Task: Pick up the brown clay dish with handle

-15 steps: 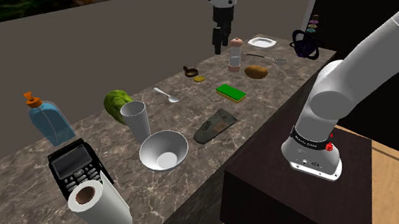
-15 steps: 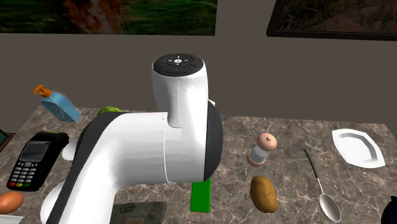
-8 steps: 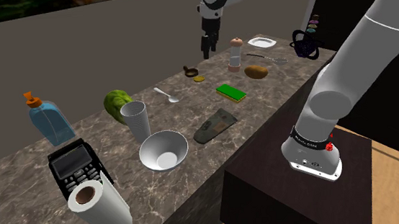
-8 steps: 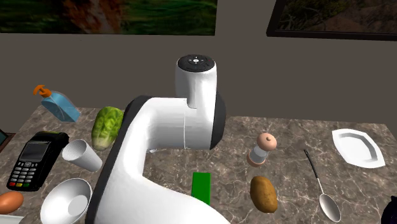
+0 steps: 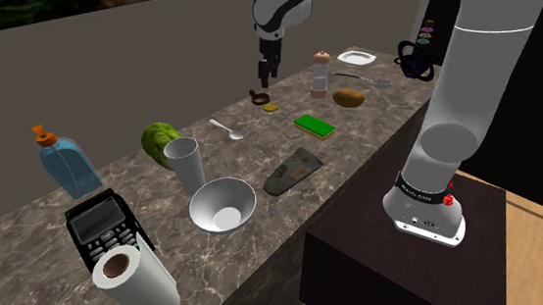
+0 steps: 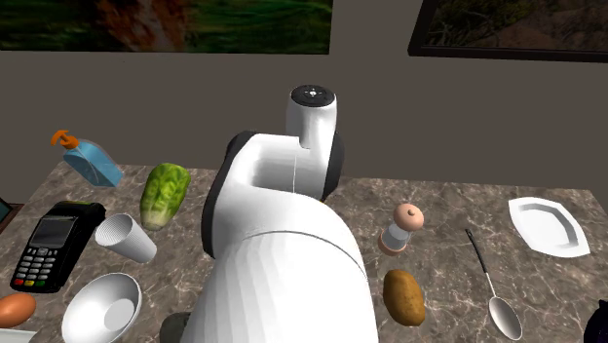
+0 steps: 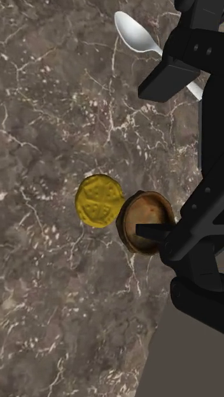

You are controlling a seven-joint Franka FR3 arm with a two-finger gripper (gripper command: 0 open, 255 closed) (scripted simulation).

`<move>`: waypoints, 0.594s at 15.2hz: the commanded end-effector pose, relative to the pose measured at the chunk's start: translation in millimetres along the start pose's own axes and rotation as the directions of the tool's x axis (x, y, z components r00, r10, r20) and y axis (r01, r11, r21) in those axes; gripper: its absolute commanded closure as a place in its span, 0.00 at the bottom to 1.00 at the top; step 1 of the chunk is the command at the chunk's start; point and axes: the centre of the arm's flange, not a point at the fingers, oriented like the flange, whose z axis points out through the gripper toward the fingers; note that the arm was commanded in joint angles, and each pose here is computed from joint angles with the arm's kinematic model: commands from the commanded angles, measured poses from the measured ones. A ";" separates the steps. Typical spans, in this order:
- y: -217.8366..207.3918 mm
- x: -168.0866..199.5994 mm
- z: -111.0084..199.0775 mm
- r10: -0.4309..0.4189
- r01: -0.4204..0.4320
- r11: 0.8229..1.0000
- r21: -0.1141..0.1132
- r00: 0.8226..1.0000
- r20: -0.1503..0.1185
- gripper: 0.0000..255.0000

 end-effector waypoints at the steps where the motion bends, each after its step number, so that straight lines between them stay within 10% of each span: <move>1: 13.4 18.3 15.8 -0.005 0.005 1.000 0.001 1.000 -0.009 0.00; 9: 53.7 84.4 68.2 -0.021 0.021 1.000 0.004 0.999 -0.040 0.00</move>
